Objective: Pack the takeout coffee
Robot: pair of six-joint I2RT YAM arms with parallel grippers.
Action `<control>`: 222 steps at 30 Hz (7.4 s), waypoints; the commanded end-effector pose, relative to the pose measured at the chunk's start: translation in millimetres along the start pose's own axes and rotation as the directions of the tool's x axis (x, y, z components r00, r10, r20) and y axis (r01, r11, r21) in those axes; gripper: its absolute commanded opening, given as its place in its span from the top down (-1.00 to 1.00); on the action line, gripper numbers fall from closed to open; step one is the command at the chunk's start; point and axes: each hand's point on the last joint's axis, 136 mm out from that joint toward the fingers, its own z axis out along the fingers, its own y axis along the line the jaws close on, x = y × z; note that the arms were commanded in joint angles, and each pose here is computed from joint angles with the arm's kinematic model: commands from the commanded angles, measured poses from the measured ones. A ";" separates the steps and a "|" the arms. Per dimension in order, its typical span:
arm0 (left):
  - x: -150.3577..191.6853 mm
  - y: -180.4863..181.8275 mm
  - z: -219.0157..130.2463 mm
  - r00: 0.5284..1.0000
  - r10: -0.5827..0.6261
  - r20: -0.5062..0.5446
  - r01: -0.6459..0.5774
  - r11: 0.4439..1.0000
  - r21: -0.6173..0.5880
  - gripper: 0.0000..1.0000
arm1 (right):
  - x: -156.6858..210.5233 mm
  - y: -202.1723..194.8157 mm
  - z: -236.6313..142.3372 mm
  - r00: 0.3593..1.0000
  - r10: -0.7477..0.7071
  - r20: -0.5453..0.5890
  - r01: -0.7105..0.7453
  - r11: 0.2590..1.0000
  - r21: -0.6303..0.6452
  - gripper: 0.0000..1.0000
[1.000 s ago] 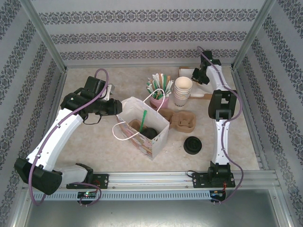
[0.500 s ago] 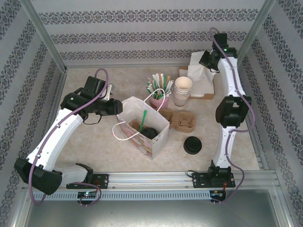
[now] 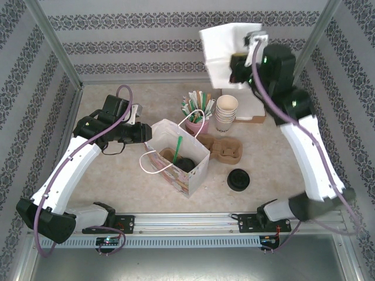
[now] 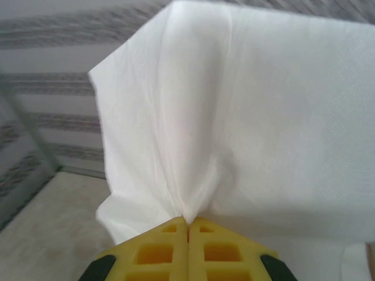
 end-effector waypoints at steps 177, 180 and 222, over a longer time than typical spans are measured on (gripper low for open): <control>-76.7 242.7 -6.8 0.682 0.108 0.723 0.365 0.807 -0.464 -1.00 | 347.7 -197.0 12.2 0.980 -0.038 -0.196 0.140 0.830 0.539 -0.96; -66.0 253.3 16.7 0.731 0.111 0.673 0.335 0.801 -0.496 -1.00 | 354.6 -200.9 13.3 0.982 -0.035 -0.186 0.134 0.821 0.555 -0.96; -49.6 249.5 105.8 0.710 0.331 0.621 0.072 0.844 -0.532 -1.00 | 375.5 -214.8 20.5 0.992 0.053 -0.113 0.010 0.866 0.500 -0.96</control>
